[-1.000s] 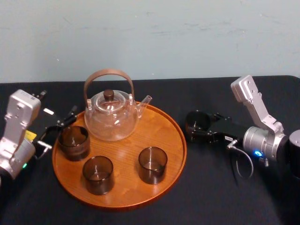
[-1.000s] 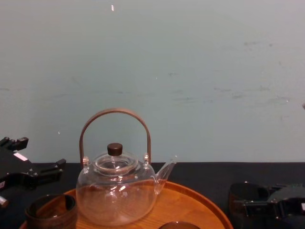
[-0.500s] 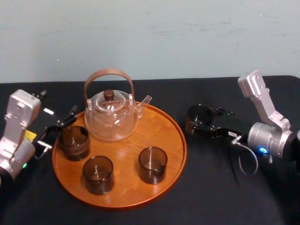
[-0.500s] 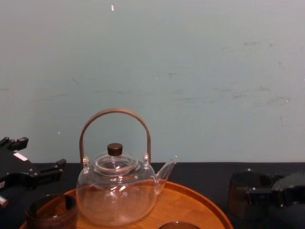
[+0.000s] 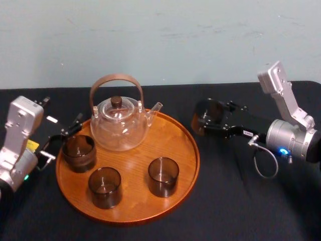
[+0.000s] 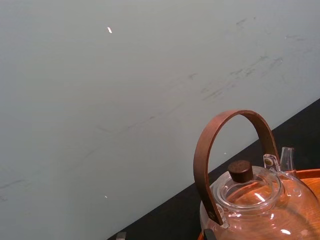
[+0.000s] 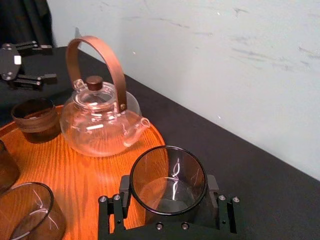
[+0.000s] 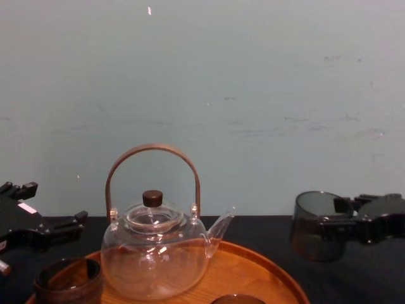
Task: Pick up the glass from the table and place it on the tray.
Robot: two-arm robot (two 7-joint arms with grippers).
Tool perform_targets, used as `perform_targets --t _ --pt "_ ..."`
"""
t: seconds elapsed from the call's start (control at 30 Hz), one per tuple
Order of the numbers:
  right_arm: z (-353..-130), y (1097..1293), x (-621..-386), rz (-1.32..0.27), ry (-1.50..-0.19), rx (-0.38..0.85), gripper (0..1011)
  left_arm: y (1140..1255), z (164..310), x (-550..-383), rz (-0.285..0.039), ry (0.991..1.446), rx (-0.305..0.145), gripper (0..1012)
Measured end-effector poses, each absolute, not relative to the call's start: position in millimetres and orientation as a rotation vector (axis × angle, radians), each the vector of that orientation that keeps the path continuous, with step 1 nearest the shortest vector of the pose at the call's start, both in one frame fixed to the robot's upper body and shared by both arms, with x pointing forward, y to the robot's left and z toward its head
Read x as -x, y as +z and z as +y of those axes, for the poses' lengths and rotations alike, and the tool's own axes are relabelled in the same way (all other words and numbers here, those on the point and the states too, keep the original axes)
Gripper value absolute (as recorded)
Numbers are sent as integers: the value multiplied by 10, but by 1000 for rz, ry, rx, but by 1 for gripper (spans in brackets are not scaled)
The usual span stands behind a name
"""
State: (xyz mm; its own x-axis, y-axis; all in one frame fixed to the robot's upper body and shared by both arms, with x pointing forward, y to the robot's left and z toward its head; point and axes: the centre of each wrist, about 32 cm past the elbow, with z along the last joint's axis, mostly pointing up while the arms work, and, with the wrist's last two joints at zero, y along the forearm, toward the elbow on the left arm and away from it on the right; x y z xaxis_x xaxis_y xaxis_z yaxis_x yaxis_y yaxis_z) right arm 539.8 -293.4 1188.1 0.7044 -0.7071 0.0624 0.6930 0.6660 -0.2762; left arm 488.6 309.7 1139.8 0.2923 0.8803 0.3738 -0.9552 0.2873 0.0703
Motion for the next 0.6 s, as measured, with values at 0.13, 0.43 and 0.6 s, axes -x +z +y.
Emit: perform_targets --t 0.13,0.43,0.6 --pt "-2883 11929 -5437 31 -763 287 899 11398 3097 -4886 -285 1248 -304 1001" --pt "-2762 11936 -5552 14 -694 296 899 11398 3097 -4886 -285 1248 -304 1001" --pt "-2694 11926 -5596 7 -645 295 899 11398 3096 -4886 -285 1248 -304 1001"
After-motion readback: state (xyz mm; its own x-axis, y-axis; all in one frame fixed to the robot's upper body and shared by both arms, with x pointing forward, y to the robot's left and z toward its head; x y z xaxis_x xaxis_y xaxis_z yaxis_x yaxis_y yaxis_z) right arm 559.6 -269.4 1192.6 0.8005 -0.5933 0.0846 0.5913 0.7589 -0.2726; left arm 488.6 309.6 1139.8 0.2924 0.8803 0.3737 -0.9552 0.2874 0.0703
